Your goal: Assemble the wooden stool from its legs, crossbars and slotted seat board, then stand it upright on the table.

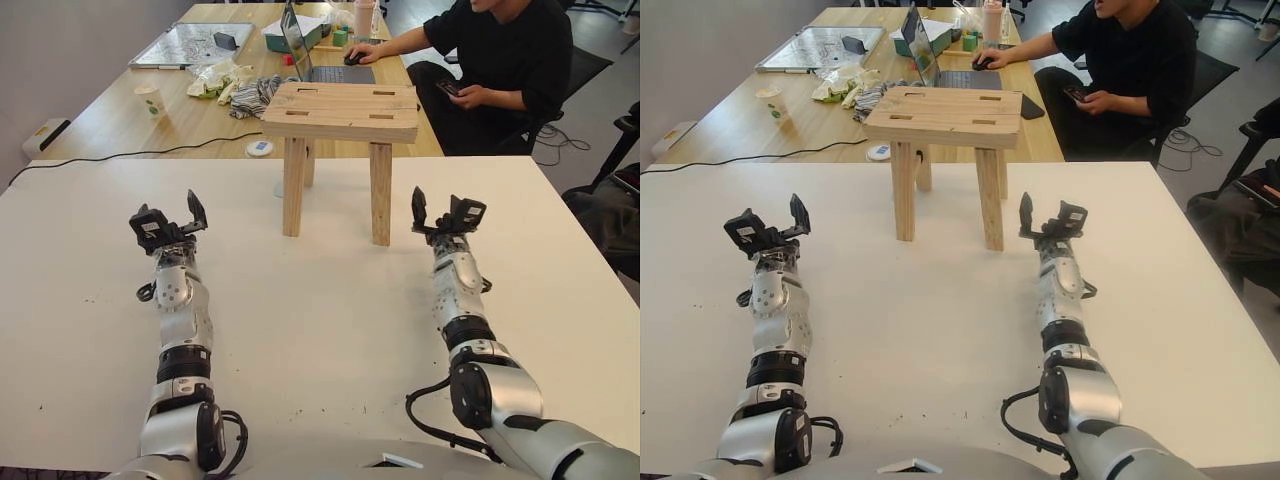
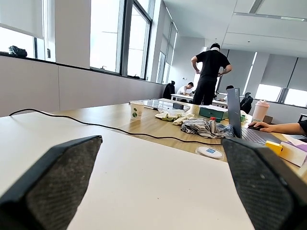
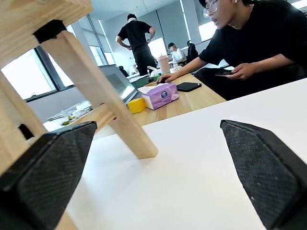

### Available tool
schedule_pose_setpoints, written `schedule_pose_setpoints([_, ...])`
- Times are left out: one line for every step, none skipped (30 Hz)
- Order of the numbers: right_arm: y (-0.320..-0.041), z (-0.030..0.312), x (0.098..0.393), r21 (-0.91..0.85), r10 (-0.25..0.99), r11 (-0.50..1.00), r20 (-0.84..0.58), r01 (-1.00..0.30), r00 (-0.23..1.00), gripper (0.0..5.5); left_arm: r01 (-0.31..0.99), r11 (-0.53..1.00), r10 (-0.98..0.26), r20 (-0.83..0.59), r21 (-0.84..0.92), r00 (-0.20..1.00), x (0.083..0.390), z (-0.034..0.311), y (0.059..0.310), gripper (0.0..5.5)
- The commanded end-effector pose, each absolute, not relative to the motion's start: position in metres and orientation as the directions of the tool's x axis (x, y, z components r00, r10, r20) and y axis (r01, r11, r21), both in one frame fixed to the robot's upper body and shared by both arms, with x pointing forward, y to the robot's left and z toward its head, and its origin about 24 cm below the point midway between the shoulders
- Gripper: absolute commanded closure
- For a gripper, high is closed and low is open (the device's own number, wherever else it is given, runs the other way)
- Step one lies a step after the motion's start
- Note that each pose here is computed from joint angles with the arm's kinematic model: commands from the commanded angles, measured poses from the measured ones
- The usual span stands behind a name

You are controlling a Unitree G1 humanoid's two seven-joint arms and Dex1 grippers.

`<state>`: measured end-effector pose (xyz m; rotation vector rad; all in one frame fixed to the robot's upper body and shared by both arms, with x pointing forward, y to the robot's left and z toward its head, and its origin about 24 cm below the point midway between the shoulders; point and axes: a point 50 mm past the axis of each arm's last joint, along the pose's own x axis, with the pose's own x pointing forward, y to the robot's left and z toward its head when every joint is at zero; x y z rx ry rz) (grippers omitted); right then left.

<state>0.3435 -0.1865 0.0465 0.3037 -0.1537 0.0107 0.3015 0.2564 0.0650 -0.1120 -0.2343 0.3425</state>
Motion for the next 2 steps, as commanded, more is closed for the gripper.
schedule_pose_setpoints([-0.1874, 0.0533, 0.3509, 0.304, -0.020, 0.952, 0.150, -0.027, 0.988, 0.75, -0.321, 0.936, 0.346, 0.209, -0.143, 0.915, 0.3057, 0.0659, 0.2565, 0.93])
schedule_pose_setpoints([-0.1875, 0.0526, 0.3512, 0.312, -0.024, 0.950, 0.144, -0.022, 0.989, 0.75, -0.315, 0.939, 0.339, 0.211, -0.140, 0.917, 0.3064, 0.0659, 0.2554, 0.93])
